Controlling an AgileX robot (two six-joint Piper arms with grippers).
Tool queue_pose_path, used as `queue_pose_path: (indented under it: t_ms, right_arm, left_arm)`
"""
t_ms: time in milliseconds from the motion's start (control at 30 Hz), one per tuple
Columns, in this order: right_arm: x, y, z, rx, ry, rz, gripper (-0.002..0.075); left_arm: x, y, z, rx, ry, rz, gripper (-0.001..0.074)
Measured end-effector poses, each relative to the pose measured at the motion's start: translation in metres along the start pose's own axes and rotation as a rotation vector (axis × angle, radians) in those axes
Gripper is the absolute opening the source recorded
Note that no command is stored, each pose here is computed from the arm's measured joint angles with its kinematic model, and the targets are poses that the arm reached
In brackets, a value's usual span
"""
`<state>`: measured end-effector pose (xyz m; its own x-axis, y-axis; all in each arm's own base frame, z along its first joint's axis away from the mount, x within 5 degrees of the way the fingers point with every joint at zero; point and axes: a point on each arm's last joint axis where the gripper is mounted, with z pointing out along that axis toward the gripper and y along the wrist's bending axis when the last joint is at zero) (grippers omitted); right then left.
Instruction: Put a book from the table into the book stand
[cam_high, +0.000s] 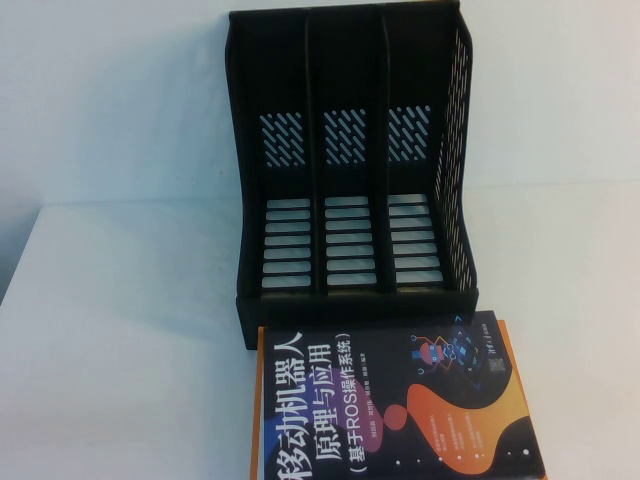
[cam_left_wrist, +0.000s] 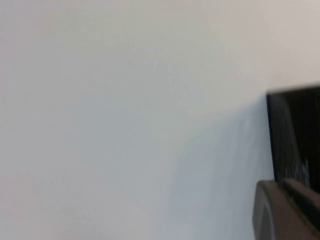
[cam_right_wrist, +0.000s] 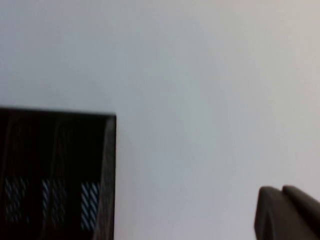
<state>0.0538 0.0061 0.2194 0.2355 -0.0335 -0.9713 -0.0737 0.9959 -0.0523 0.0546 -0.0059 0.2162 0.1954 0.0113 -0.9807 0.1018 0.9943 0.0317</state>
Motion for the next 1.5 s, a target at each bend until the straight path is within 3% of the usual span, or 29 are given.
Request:
queue_pose_path:
  t_ms: [167,300,433,633,900,967,1067,1167,1300,1500]
  right_arm:
    - [-0.024,0.005,-0.003,-0.061,-0.271,0.034,-0.0002]
    - [-0.041,0.008,-0.01,-0.106,-0.469,0.04,-0.0002]
    - [-0.052,0.011,-0.017,-0.136,-0.603,0.04,-0.0002]
    - [-0.056,0.011,-0.02,-0.15,-0.662,0.046,-0.0002]
    - [-0.059,0.002,-0.022,-0.103,-0.701,0.21,-0.0002]
    - [-0.057,-0.002,-0.018,-0.072,-0.636,0.28,-0.0001]
    - [-0.062,-0.007,-0.006,-0.016,-0.389,0.393,-0.0001]
    - [-0.079,-0.007,-0.004,0.023,-0.156,0.329,-0.0001]
    - [-0.089,-0.007,0.004,0.04,0.102,0.225,-0.0001]
    - [-0.085,-0.004,0.031,0.035,0.545,0.266,-0.0001]
  left_arm:
    - [-0.029,0.001,-0.005,-0.01,-0.329,0.0,-0.0003]
    - [-0.041,0.001,-0.01,-0.016,-0.464,0.002,-0.0003]
    - [-0.037,0.004,-0.008,-0.035,-0.42,-0.061,-0.0003]
    - [-0.025,0.006,-0.002,-0.044,-0.209,-0.187,-0.0003]
    - [-0.094,0.002,-0.005,0.019,-0.108,-0.16,-0.0003]
    - [-0.107,0.001,-0.003,0.026,-0.08,-0.118,-0.0003]
    - [-0.119,0.0,0.004,0.039,0.007,-0.029,-0.0003]
    - [-0.115,-0.001,0.016,0.059,0.164,0.039,-0.0003]
    - [-0.091,-0.004,0.032,0.102,0.44,0.029,-0.0003]
    - [-0.072,-0.008,0.042,0.153,0.651,0.045,-0.0003]
